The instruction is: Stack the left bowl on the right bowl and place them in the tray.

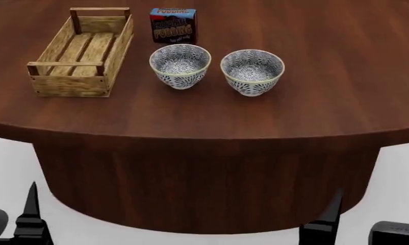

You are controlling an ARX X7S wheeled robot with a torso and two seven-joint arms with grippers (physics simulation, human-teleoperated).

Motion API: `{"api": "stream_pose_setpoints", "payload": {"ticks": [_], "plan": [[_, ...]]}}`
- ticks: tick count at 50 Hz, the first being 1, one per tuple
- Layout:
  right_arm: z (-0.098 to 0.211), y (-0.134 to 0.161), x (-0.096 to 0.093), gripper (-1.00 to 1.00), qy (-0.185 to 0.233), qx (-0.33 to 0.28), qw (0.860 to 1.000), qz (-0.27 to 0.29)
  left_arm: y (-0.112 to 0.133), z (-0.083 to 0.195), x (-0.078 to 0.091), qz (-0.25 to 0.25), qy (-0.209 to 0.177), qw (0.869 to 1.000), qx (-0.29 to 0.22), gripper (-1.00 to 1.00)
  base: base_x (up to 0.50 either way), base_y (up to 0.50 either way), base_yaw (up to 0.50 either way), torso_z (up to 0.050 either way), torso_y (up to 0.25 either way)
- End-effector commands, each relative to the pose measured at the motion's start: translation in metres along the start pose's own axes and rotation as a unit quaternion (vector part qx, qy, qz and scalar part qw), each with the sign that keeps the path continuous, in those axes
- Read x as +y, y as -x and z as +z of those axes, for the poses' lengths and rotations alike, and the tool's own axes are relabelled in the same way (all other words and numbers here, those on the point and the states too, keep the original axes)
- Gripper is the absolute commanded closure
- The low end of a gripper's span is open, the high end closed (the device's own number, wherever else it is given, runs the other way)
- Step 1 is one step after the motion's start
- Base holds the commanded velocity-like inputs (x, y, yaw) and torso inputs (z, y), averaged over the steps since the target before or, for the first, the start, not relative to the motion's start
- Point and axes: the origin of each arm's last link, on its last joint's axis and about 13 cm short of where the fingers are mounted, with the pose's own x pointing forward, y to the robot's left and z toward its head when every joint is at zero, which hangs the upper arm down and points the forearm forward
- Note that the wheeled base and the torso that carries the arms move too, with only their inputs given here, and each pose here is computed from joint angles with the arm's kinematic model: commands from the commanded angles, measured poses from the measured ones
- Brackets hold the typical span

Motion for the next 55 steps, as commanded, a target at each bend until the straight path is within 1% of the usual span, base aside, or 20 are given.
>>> {"api": "stream_pose_setpoints", "payload": {"ticks": [1, 7, 11, 22, 32, 36, 39, 41, 43, 55], "plan": [[0.004, 0.004, 0.000, -1.00, 0.009, 0.009, 1.000, -0.008, 0.004, 0.003, 0.002, 0.000, 0.002, 1.000, -0.001, -1.00, 0.00, 0.50, 0.00, 0.000, 0.000], [-0.004, 0.004, -0.002, -1.00, 0.008, 0.014, 1.000, -0.008, 0.005, 0.002, 0.002, -0.003, 0.001, 1.000, -0.001, -1.00, 0.00, 0.50, 0.00, 0.000, 0.000], [0.001, 0.003, -0.002, -1.00, 0.007, 0.010, 1.000, -0.008, 0.005, 0.006, 0.002, -0.002, 0.003, 1.000, -0.004, -1.00, 0.00, 0.50, 0.00, 0.000, 0.000], [0.001, 0.002, -0.001, -1.00, 0.007, 0.009, 1.000, -0.005, 0.008, 0.008, 0.002, -0.006, 0.005, 1.000, -0.009, -1.00, 0.00, 0.50, 0.00, 0.000, 0.000], [0.001, 0.000, 0.003, -1.00, 0.001, 0.016, 1.000, 0.005, 0.008, 0.007, 0.001, -0.008, 0.007, 1.000, -0.009, -1.00, 0.00, 0.49, 0.00, 0.000, 0.000], [0.005, 0.001, 0.005, -1.00, -0.003, 0.000, 1.000, 0.017, 0.009, 0.006, 0.001, -0.008, 0.007, 1.000, -0.008, -1.00, 0.00, -0.01, 0.00, 0.000, 0.000], [0.004, 0.000, 0.007, -1.00, 0.002, 0.002, 1.000, 0.017, 0.009, 0.007, 0.000, -0.008, 0.007, 1.000, -0.008, -1.00, 0.00, 0.00, 0.00, 0.000, 0.000], [0.004, -0.001, 0.008, -1.00, -0.006, 0.001, 1.000, 0.025, 0.009, 0.006, 0.000, -0.009, 0.006, 1.000, -0.008, -1.00, 0.00, 0.00, 0.00, 0.000, 0.000], [0.005, -0.002, 0.008, -1.00, 0.002, 0.007, 1.000, 0.020, 0.009, 0.007, 0.000, -0.009, 0.007, 1.000, -0.008, -1.00, 0.41, 0.00, 0.00, 0.000, 0.000], [0.001, -0.004, 0.009, -1.00, 0.005, 0.014, 1.000, 0.022, 0.010, 0.005, 0.001, -0.008, 0.006, 1.000, -0.007, -1.00, 0.50, 0.00, 0.00, 0.000, 0.000]]}}
